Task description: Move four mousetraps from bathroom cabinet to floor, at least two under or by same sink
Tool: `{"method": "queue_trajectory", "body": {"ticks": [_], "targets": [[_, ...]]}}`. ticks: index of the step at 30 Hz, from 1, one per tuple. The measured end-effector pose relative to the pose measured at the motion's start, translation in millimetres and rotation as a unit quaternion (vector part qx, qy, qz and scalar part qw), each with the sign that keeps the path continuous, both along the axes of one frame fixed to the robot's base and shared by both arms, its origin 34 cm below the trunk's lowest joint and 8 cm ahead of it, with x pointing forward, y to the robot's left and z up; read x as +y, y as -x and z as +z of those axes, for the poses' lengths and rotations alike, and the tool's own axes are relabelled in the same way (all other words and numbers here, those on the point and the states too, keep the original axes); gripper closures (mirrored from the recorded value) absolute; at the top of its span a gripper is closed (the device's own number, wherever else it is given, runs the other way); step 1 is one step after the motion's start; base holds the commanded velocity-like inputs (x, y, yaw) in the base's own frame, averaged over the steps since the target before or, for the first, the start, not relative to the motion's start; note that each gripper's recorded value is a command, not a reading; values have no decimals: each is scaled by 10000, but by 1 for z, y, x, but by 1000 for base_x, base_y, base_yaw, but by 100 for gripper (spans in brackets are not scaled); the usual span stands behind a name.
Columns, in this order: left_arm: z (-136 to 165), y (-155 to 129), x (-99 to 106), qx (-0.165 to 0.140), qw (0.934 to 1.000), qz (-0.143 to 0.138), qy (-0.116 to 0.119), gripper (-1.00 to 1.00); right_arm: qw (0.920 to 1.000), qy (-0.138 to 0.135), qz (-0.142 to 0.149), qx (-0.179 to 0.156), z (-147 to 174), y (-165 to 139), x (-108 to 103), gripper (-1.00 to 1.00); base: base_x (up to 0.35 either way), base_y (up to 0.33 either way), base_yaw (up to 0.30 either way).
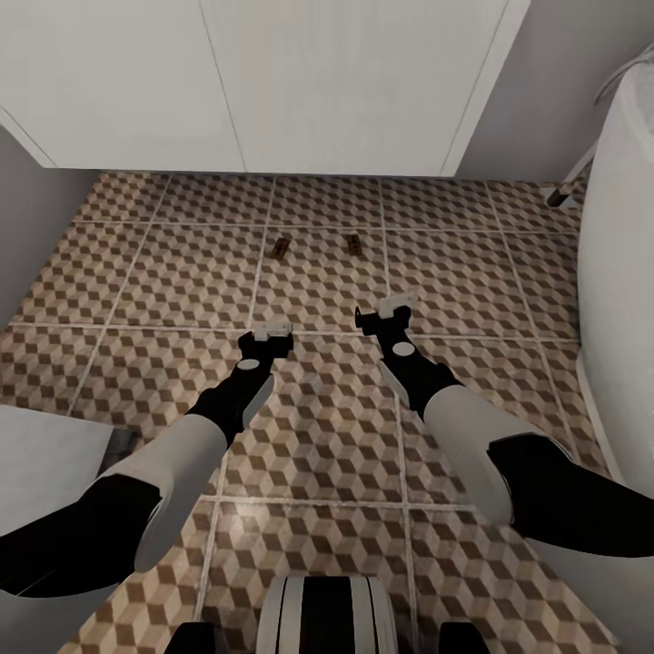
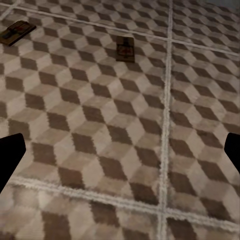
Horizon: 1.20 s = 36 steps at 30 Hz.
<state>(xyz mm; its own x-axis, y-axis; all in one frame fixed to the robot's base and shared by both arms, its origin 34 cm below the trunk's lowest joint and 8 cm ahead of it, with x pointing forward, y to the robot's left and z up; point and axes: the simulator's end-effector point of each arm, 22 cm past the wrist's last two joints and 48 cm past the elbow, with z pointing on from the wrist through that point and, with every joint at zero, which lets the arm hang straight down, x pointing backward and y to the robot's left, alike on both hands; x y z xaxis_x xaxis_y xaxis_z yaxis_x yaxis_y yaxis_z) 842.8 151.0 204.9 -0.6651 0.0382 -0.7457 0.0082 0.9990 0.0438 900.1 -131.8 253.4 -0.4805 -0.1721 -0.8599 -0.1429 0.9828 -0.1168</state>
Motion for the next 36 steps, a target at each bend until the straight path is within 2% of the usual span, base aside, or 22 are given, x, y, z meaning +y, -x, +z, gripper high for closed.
{"method": "queue_trajectory", "body": {"ticks": [11, 22, 32, 36], "targets": [[6, 19, 2, 121, 9999, -18, -42, -100, 10000, -4, 44, -53, 15, 9, 0, -100, 0, 0, 0], [13, 40, 4, 139, 9999, -10, -45, -100, 9995, -60, 83, -287, 37, 16, 0, -100, 0, 0, 0], [10, 67, 8, 258, 9996, -3, -85, -100, 9995, -102, 107, -268, 35, 46, 0, -100, 0, 0, 0], [14, 74, 11, 29, 10000, 43, -65, -100, 9995, -120, 106, -273, 36, 55, 1, -100, 0, 0, 0]]}}
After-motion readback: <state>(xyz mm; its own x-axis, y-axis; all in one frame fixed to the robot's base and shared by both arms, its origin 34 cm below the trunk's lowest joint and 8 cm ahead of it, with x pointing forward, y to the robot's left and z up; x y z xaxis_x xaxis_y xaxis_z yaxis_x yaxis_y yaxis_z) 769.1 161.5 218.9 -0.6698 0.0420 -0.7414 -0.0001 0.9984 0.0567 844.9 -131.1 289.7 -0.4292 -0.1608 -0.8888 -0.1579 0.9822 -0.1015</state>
